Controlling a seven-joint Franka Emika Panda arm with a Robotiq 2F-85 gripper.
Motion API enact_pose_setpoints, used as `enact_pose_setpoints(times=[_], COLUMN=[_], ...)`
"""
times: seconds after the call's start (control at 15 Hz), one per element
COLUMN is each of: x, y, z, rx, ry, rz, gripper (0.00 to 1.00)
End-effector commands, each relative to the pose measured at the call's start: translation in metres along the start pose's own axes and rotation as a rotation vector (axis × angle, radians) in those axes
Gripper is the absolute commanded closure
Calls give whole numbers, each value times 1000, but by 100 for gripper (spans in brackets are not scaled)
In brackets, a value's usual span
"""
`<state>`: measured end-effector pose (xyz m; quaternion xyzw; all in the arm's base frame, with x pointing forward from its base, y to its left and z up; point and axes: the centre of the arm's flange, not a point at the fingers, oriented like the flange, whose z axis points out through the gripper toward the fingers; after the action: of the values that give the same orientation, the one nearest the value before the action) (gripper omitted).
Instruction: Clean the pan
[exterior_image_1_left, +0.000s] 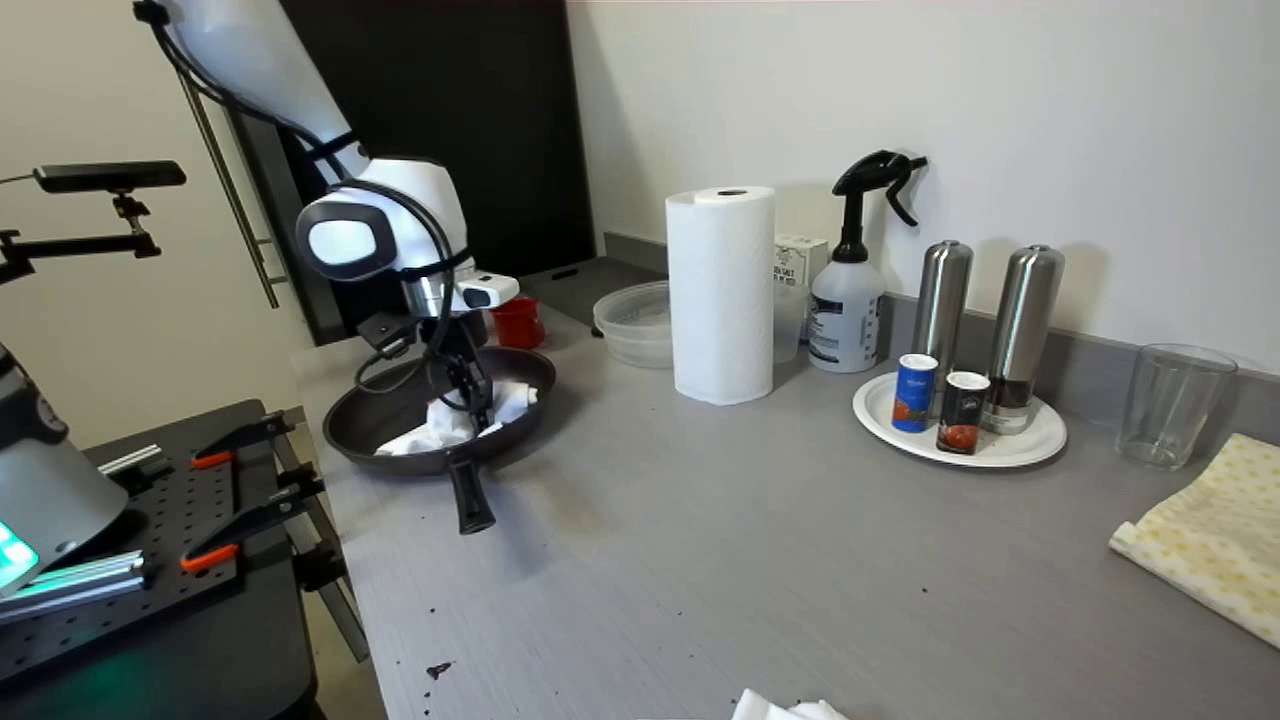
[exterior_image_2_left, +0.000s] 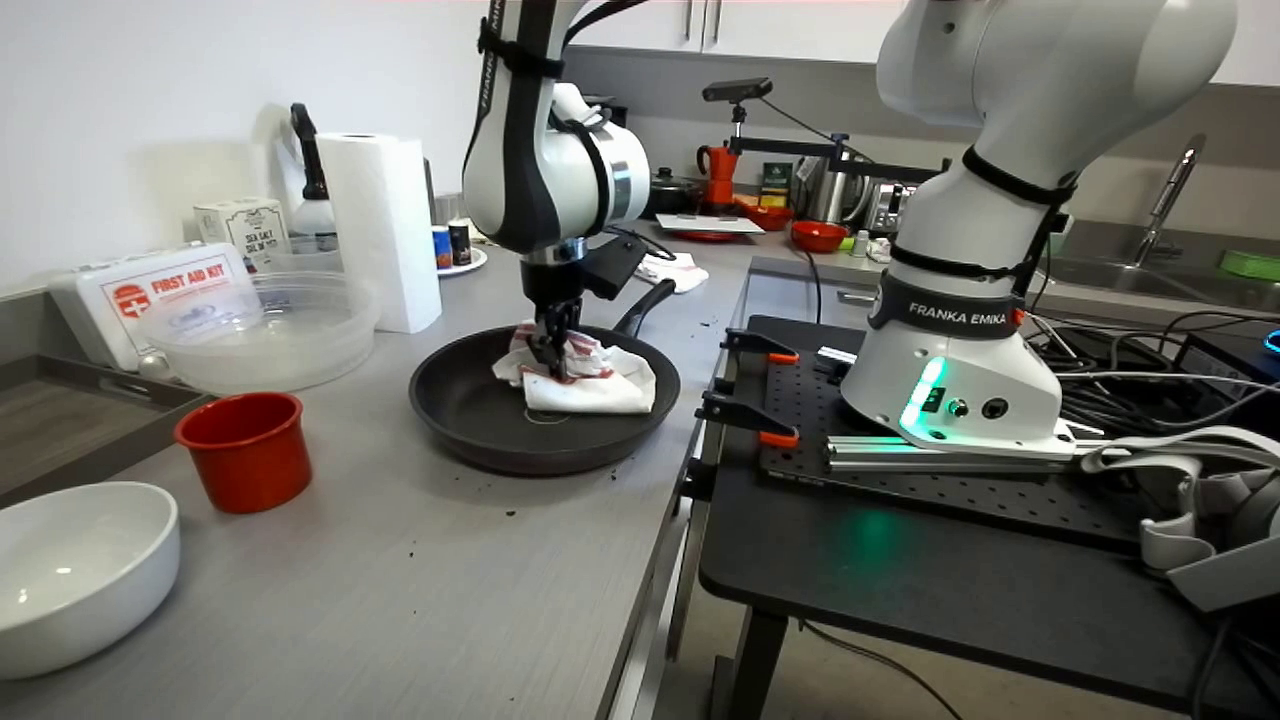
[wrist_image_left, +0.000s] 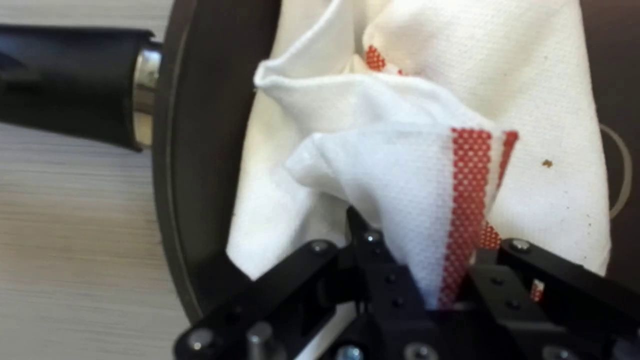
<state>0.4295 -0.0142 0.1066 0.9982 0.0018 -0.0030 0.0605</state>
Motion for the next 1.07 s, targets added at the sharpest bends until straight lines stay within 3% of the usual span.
enact_pose_setpoints(times=[0.0,0.6,1.0], x=[-43,-77,-76], y=[-31,-96,-124], z=[3,-13,-41], rx=[22,65,144], ry=[-75,-109,-41], rz=[-70,-276,-426], gripper=[96,96,96])
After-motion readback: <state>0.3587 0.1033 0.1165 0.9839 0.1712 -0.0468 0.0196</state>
